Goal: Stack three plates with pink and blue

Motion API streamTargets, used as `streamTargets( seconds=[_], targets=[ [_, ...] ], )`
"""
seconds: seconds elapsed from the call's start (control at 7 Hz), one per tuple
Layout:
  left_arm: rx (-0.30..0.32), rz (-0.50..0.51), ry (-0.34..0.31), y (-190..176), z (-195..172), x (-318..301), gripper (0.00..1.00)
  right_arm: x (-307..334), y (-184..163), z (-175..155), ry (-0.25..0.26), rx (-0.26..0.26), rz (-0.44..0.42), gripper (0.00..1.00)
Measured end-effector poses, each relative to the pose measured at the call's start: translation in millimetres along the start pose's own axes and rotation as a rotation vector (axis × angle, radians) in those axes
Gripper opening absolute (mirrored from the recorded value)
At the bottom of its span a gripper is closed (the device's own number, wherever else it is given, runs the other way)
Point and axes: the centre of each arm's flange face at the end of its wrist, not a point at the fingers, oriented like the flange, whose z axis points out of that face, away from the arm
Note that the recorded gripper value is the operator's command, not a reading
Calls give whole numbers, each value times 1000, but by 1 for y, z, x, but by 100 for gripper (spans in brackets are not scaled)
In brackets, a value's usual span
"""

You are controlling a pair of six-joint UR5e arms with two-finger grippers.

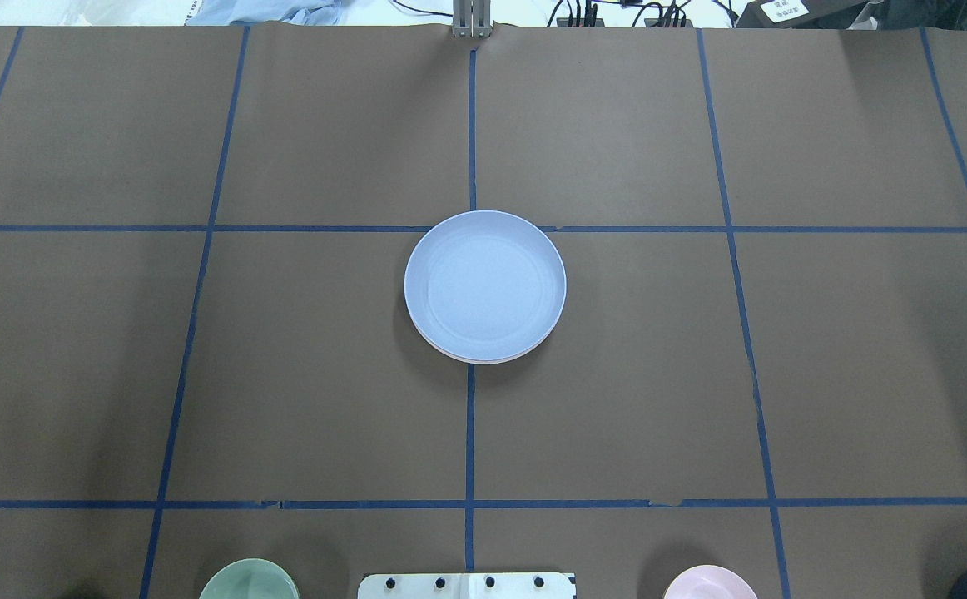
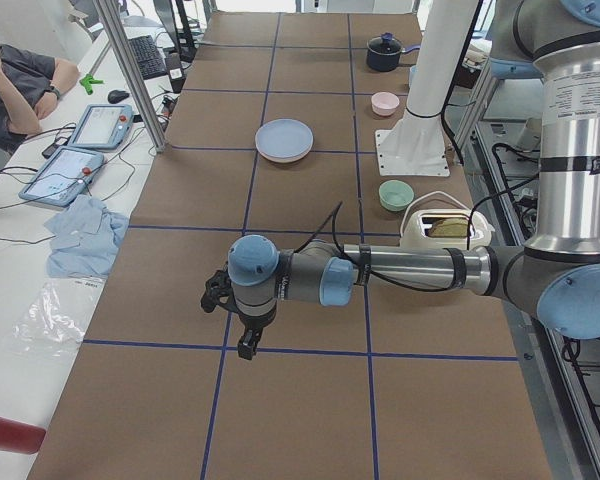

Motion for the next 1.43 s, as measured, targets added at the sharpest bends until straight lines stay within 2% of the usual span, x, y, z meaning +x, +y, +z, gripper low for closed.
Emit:
streamTargets(
  seconds=[1.43],
  targets=[
    [-4,-4,2,4,2,-1,100,1,1,1,0,-2,1,100]
  ],
)
